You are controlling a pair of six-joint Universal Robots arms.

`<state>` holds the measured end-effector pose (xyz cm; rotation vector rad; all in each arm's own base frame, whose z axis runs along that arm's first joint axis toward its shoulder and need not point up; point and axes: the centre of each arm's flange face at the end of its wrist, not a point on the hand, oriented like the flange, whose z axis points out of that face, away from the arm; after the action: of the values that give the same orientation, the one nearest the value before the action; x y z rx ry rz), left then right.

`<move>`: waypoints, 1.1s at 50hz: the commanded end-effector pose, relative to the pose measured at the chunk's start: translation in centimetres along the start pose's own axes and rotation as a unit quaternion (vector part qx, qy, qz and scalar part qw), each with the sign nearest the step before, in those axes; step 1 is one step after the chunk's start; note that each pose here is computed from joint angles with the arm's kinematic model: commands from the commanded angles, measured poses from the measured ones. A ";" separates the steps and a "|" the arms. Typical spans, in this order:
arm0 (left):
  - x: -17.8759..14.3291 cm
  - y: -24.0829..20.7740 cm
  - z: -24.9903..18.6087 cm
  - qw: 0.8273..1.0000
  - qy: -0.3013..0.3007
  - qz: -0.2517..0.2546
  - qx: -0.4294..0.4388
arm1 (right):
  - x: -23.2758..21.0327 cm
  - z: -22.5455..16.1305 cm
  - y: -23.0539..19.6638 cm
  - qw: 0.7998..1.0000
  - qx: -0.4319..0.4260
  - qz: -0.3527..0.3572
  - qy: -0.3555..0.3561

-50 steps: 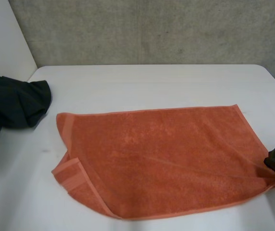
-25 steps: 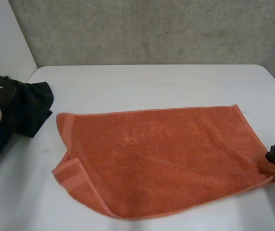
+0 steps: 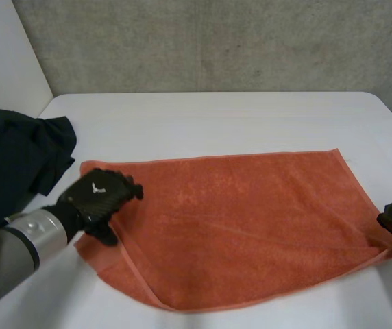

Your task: Fold the laundry.

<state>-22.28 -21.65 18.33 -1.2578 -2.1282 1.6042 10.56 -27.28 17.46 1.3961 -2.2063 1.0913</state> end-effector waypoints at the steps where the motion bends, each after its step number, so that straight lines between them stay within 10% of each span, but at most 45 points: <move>1: 1.3 1.5 0.1 0.999 0.025 0.027 -0.030 | -0.1 0.0 0.1 1.000 -0.001 0.001 -0.002; 55: 0.3 3.6 -0.8 0.994 -0.045 0.052 -0.090 | -0.4 0.1 0.2 1.000 -0.001 0.000 -0.003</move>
<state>-20.24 -21.13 15.89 -1.3921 -2.3346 1.5959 10.61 -27.06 17.08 1.4004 -2.2106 1.0874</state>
